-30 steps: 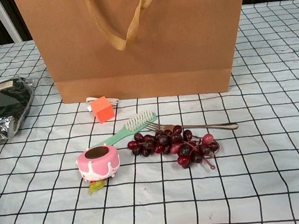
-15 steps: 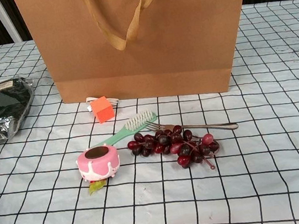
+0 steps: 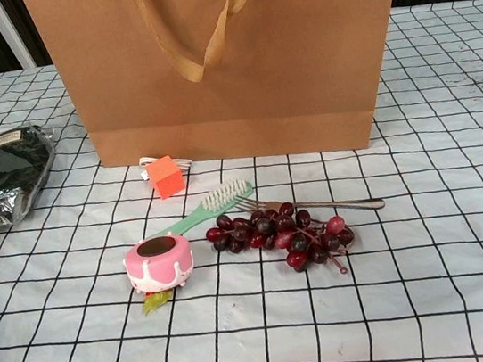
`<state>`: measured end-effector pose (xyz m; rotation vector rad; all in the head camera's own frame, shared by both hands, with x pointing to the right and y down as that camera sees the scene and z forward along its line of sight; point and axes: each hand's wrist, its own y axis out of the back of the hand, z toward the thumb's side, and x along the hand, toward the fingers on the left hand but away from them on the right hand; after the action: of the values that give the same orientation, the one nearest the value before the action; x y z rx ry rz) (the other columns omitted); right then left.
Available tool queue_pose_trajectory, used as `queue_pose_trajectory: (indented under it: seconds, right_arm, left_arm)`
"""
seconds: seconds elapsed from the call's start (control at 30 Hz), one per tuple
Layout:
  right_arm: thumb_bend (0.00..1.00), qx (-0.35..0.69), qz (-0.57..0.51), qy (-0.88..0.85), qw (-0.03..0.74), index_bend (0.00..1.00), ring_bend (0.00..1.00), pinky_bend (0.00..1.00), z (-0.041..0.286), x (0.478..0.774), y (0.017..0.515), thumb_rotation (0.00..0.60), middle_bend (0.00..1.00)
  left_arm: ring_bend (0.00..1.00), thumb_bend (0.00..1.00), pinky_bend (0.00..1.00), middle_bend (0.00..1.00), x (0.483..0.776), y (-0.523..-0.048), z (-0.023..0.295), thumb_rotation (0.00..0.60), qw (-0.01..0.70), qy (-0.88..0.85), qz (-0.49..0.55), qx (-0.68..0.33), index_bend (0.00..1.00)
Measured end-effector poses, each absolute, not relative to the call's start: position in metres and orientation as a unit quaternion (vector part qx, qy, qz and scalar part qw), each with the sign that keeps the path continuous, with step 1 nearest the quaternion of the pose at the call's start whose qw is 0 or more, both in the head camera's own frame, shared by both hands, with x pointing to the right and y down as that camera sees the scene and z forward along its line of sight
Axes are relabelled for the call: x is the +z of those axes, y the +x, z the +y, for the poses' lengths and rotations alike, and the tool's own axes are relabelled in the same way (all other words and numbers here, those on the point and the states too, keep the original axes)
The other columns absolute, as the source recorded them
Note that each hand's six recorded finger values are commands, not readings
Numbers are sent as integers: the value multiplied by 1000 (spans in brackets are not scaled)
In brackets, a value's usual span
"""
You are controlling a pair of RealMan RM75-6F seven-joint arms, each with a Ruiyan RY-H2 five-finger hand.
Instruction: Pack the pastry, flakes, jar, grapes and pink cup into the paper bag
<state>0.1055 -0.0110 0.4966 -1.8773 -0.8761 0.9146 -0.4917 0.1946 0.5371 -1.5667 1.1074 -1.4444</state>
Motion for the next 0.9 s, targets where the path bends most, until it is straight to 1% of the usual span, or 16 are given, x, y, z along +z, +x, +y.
queue_pose_trajectory:
  seconds: [0.07,0.17,0.4,0.53,0.6,0.7,0.9]
  right_arm:
    - [195,378,-347,-748,422,58,130,242,-12,499,109,600,0]
    - [152,391,-344,-741,425,44,127,237,-14,498,115,600,0]
    - [137,402,-353,-728,429,39,125,237,-17,491,127,600,0]
    - [136,401,-374,-715,434,39,137,237,-20,482,138,600,0]
    - [137,400,-389,-704,440,39,162,236,-22,477,146,600,15]
    - [138,405,-416,-678,452,39,198,236,-22,466,167,600,72]
    - [138,461,-427,-633,452,63,244,236,-9,455,223,600,153]
  left_arm:
    - [17,34,121,78,537,-492,195,600,361,-608,430,-561,200]
    - [17,33,121,78,537,-492,195,600,361,-608,430,-562,200]
    - [17,33,121,78,538,-492,195,600,360,-608,428,-563,200]
    - [18,33,121,78,538,-492,195,600,360,-607,428,-564,200]
    - [18,33,120,78,537,-492,195,600,361,-607,429,-563,200]
    - [17,33,121,78,537,-493,195,600,361,-605,431,-564,200]
    - [17,33,121,77,540,-489,196,600,360,-610,424,-565,201]
